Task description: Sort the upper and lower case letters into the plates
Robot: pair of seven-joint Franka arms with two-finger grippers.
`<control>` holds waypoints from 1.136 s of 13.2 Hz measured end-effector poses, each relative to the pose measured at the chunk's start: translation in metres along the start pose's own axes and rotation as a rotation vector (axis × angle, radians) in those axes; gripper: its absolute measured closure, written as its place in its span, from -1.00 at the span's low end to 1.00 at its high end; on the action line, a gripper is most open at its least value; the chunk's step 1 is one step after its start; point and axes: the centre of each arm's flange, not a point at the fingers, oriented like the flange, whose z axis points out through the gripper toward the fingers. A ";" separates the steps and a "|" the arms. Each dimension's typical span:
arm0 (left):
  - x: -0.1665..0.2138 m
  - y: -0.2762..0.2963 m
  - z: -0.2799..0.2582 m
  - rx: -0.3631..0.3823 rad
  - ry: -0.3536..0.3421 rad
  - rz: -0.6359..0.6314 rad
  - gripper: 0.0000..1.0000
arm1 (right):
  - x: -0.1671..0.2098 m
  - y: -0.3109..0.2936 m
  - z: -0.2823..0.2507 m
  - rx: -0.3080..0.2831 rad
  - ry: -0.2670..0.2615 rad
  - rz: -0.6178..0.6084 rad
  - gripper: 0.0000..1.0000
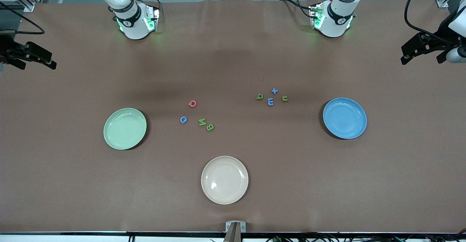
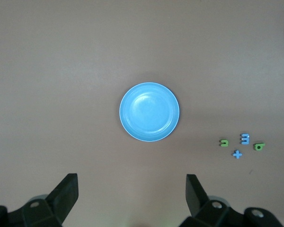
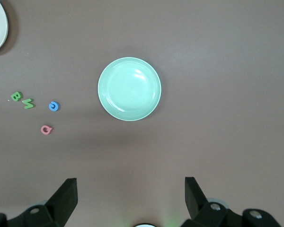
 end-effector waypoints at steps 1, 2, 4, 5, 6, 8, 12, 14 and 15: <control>0.000 0.000 0.000 0.000 -0.001 0.000 -1.00 | 0.000 0.000 0.000 0.000 0.000 0.000 -1.00; 0.000 0.000 0.000 0.000 -0.002 -0.001 -1.00 | 0.000 0.000 0.000 0.000 -0.002 0.000 -1.00; 0.000 -0.004 0.000 0.000 -0.002 -0.007 -1.00 | -0.001 0.000 0.001 0.000 -0.006 0.000 -1.00; 0.000 -0.005 0.001 0.000 -0.003 -0.009 -1.00 | -0.001 0.000 0.001 0.000 -0.007 0.000 -1.00; 0.001 -0.005 0.002 0.000 -0.006 -0.010 -1.00 | -0.001 0.000 0.001 0.000 -0.007 0.000 -1.00; 0.007 0.000 0.013 -0.003 -0.027 0.001 -1.00 | -0.001 0.000 0.000 0.000 -0.006 0.000 -1.00; 0.042 0.048 0.082 -0.089 -0.079 0.000 -1.00 | 0.002 0.000 0.001 0.000 0.001 0.001 -1.00; 0.052 0.080 0.125 -0.114 -0.061 -0.031 -1.00 | 0.012 0.002 0.011 -0.002 -0.004 0.006 -1.00; 0.051 0.099 0.144 -0.119 -0.059 -0.061 -1.00 | 0.020 0.005 0.022 -0.003 -0.017 0.011 -1.00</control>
